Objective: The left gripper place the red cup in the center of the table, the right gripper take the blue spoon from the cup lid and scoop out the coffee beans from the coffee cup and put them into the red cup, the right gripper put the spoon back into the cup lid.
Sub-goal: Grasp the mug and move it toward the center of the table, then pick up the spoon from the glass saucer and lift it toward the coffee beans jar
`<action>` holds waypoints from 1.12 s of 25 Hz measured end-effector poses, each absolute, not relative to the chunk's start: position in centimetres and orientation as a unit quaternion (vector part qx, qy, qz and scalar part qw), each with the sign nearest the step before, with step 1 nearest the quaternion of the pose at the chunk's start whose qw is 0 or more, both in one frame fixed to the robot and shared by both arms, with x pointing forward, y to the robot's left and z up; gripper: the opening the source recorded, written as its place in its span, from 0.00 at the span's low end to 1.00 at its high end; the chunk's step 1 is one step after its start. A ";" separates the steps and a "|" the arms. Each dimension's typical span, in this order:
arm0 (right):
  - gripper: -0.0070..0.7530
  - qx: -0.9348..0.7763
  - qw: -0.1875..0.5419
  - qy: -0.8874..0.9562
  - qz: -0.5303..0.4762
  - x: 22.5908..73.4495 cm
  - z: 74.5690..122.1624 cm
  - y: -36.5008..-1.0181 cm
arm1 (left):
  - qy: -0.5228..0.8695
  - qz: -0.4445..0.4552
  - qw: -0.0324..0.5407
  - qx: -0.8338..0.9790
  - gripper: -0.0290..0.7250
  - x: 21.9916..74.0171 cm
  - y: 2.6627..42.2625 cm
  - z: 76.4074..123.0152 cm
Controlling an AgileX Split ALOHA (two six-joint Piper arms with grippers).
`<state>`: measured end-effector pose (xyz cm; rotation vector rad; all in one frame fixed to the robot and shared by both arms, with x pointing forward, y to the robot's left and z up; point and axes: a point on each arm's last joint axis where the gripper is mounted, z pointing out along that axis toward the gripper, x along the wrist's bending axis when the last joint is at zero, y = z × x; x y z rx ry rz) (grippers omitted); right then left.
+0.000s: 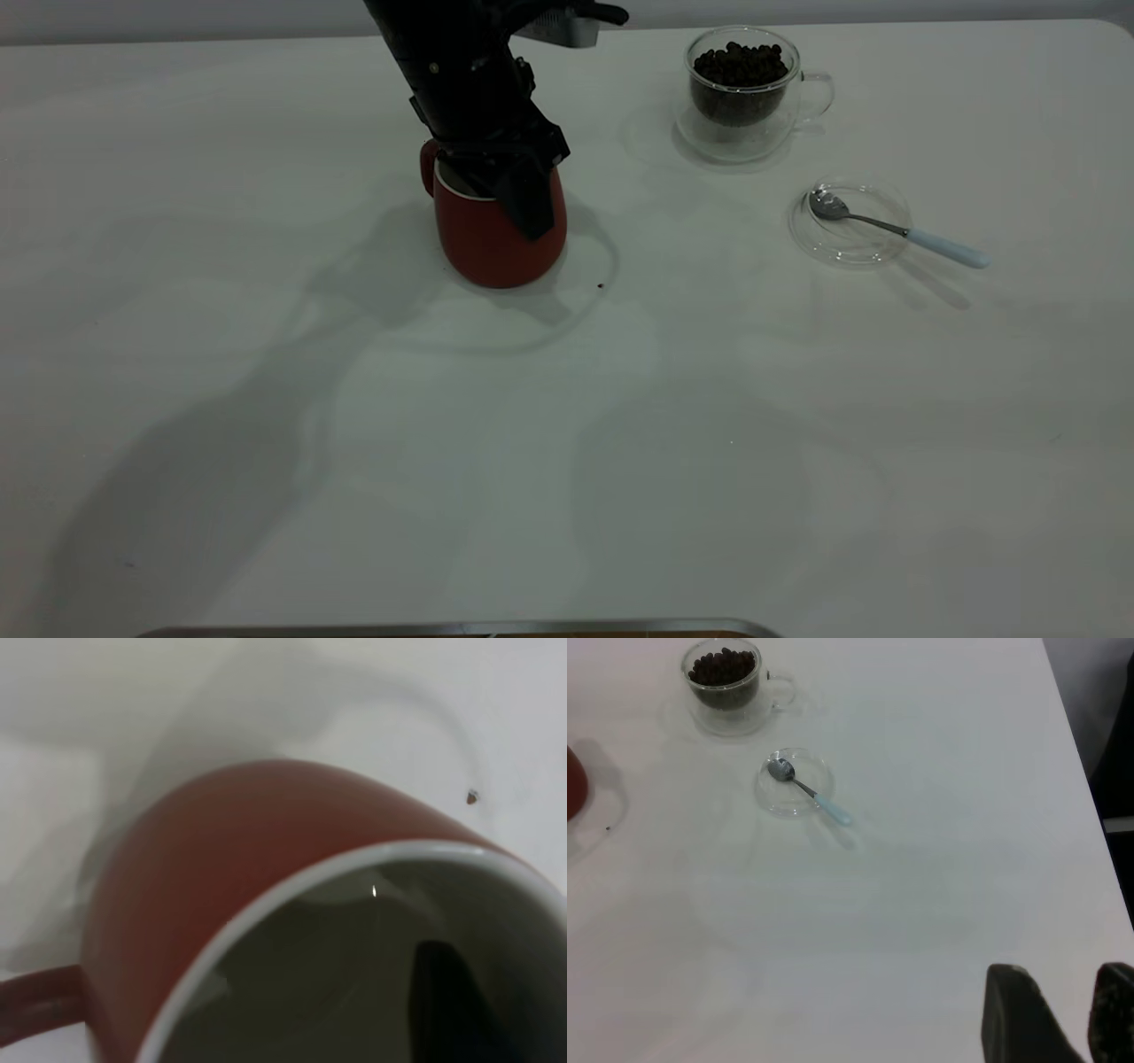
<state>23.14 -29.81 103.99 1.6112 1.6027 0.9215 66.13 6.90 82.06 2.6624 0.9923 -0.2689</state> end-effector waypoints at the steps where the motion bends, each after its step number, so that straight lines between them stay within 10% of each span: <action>1: 0.32 0.618 0.338 0.615 0.354 23.1 104.0 -29.8 | 0.343 -0.093 0.145 0.923 0.51 66.2 6.9 82.2; 12: 0.32 0.618 0.338 0.615 0.354 23.1 104.0 -29.8 | 0.333 -0.077 0.156 0.927 0.68 66.4 6.8 89.5; 28: 0.32 0.618 0.338 0.615 0.354 23.1 104.0 -29.8 | 0.382 0.045 0.252 0.888 0.68 58.0 11.4 114.9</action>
